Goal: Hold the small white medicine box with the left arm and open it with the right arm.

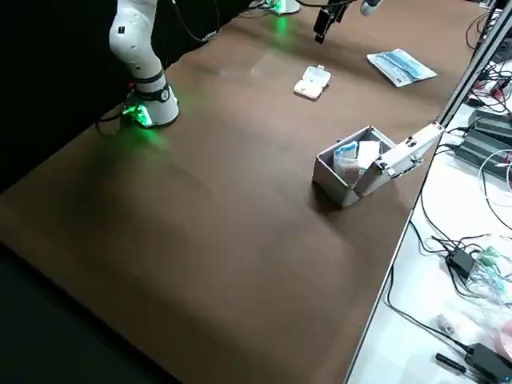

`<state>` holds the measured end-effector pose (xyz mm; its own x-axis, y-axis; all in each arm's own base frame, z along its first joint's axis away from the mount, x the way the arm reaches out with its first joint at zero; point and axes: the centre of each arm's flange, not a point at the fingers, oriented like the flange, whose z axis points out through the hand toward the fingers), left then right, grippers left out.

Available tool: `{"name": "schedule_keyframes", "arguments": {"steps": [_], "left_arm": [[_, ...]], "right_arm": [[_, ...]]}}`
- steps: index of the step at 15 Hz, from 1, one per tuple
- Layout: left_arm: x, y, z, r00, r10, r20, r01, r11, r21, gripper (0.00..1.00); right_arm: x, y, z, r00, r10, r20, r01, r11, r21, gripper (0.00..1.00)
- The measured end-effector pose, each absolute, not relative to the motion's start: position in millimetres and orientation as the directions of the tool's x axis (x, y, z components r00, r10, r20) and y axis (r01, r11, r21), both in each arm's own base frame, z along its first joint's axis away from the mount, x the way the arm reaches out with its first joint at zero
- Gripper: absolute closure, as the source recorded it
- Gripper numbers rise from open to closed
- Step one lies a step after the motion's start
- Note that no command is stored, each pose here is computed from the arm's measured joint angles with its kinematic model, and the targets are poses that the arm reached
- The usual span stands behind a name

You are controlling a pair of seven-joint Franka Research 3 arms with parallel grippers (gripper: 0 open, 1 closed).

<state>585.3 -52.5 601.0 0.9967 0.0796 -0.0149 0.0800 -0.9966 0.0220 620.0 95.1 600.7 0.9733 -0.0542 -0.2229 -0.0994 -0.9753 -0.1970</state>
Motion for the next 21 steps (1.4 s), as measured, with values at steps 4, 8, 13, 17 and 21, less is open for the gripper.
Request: {"name": "schedule_keyframes", "arguments": {"steps": [4, 8, 13, 17, 21], "left_arm": [[585.1, -51.9, 597.0, 0.998, 0.06, -0.023, 0.061, -0.998, 0.021, 0.0], [584.8, -54.3, 597.0, 0.998, 0.054, -0.023, 0.054, -0.998, 0.021, 0.0], [585.0, -58.1, 596.3, 0.999, 0.046, -0.023, 0.047, -0.999, 0.021, 0.0], [585.3, -58.2, 596.1, 0.999, 0.046, -0.022, 0.047, -0.999, 0.022, 0.0], [585.9, -59.2, 596.6, 0.999, 0.048, -0.018, 0.048, -0.998, 0.036, 0.0]], "right_arm": [[624.2, 82.0, 595.2, 0.971, -0.07, -0.227, -0.11, -0.979, -0.169, 0.01], [626.4, 91.5, 607.0, 0.985, -0.076, -0.156, -0.098, -0.985, -0.14, 0.01], [626.2, 80.8, 615.8, 0.99, -0.105, -0.091, -0.119, -0.981, -0.154, 0.01], [604.5, 63.3, 607.7, 0.989, -0.142, -0.038, -0.146, -0.977, -0.153, 0.01], [571.2, 37.6, 632.4, 0.985, -0.171, -0.005, -0.17, -0.977, -0.131, 0.01]]}}
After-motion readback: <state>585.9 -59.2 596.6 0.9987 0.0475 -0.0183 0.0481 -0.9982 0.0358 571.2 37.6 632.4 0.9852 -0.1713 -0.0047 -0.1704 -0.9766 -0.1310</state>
